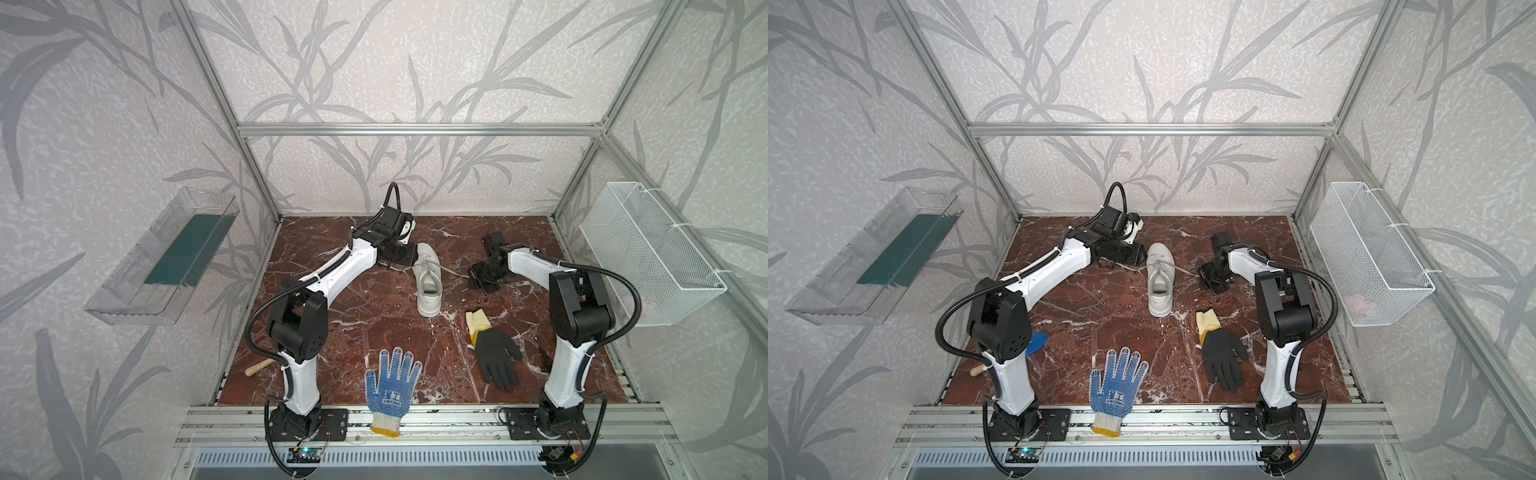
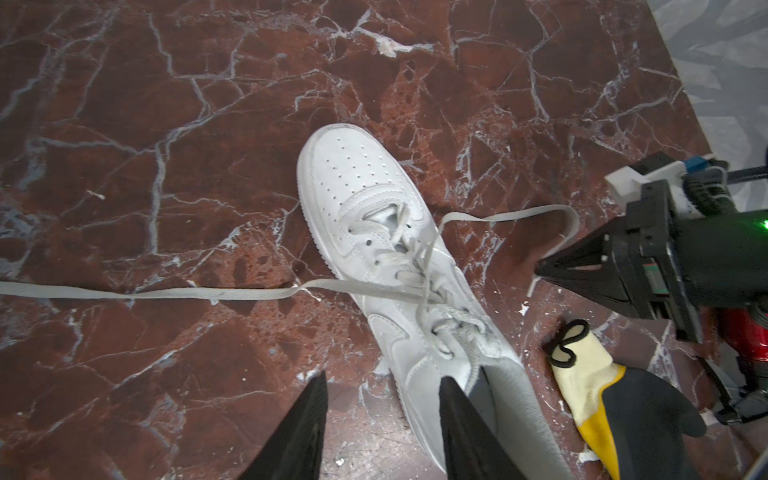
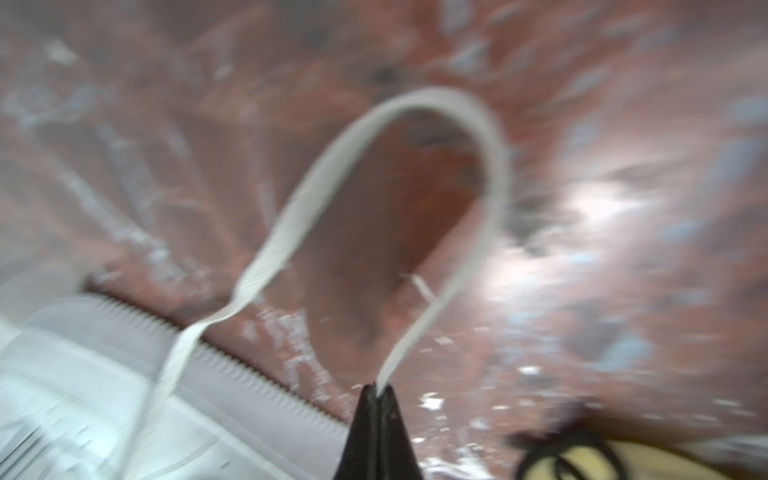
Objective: Tie the shoes
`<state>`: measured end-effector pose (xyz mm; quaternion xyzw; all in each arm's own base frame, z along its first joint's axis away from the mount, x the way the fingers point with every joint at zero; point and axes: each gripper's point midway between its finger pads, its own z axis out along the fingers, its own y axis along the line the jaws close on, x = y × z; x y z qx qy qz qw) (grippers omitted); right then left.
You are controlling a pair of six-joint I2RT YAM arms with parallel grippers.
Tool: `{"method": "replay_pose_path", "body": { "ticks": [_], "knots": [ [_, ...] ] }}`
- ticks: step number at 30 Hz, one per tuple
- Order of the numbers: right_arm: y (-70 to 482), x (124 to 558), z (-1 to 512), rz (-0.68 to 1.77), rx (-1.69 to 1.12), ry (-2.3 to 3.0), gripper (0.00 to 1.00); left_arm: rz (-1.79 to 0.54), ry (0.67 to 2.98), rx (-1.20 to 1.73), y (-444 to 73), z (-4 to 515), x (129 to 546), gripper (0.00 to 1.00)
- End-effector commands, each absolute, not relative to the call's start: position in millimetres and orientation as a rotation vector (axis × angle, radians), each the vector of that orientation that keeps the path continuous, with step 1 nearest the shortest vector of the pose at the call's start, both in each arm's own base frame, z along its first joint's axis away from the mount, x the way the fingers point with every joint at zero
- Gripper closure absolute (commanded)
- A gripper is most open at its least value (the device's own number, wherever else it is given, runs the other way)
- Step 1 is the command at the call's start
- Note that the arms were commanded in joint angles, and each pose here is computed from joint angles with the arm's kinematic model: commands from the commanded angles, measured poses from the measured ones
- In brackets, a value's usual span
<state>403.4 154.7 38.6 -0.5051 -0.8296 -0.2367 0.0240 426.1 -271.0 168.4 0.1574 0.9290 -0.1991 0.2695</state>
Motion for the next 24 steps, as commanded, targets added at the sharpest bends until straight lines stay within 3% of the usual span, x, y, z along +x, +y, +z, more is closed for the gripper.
{"method": "replay_pose_path", "body": {
  "ticks": [1, 14, 24],
  "knots": [
    [186, 435, 77, -1.074, -1.494, -2.504, 1.0, -0.608, 2.495, 0.38, -275, 188, 412, 0.54],
    [217, 476, 112, -1.405, -1.375, -2.423, 1.0, -0.767, 2.457, 0.292, -293, 181, 409, 0.54],
    [237, 473, 102, -1.439, -1.31, -2.369, 1.0, -0.819, 2.471, 0.261, -301, 169, 414, 0.54]
  ]
}}
